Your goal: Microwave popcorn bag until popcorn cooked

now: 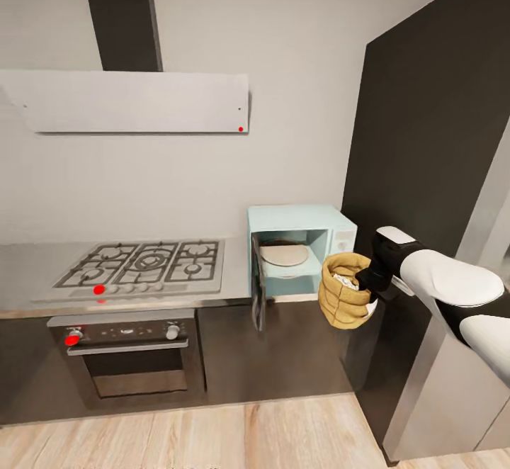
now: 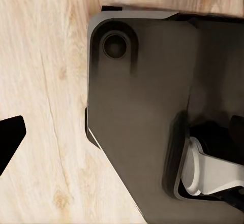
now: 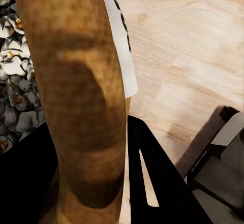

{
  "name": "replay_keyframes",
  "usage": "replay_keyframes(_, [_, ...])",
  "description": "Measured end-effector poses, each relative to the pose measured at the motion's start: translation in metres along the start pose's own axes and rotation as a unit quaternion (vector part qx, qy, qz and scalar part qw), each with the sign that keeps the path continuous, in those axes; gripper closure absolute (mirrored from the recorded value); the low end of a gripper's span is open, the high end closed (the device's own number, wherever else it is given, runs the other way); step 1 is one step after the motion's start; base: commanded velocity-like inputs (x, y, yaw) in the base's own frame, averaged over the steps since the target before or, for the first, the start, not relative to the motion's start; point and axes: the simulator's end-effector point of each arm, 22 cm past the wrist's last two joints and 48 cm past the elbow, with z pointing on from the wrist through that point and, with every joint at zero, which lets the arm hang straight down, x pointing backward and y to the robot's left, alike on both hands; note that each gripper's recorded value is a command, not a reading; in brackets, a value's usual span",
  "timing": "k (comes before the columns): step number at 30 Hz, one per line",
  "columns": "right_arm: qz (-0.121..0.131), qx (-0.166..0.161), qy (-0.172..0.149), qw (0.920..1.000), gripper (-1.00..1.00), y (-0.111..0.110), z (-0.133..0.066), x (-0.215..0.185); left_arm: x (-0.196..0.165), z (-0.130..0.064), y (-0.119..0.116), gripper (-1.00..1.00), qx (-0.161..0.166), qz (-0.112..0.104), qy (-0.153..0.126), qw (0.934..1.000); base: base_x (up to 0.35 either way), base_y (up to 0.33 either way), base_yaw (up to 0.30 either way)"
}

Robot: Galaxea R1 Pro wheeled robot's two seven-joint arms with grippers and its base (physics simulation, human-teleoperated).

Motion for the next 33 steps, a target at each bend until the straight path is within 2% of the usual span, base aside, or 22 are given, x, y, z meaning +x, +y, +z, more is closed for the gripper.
replay_keyframes(24, [0.0,-0.001,0.001,1.0,1.0,0.0003,0.0,0.0002,0.0003,0.0,-0.0011,-1.0,0.001,0.0,0.0,1.0,0.0,-0.216,0.252])
replay_keyframes(33, [0.0,0.0,0.0,1.0,1.0,0.0,0.0001,0.0002,0.0002,0.0,-0.0004,-1.0,0.0,-0.001,0.0,1.0,0.0,-0.035,0.252])
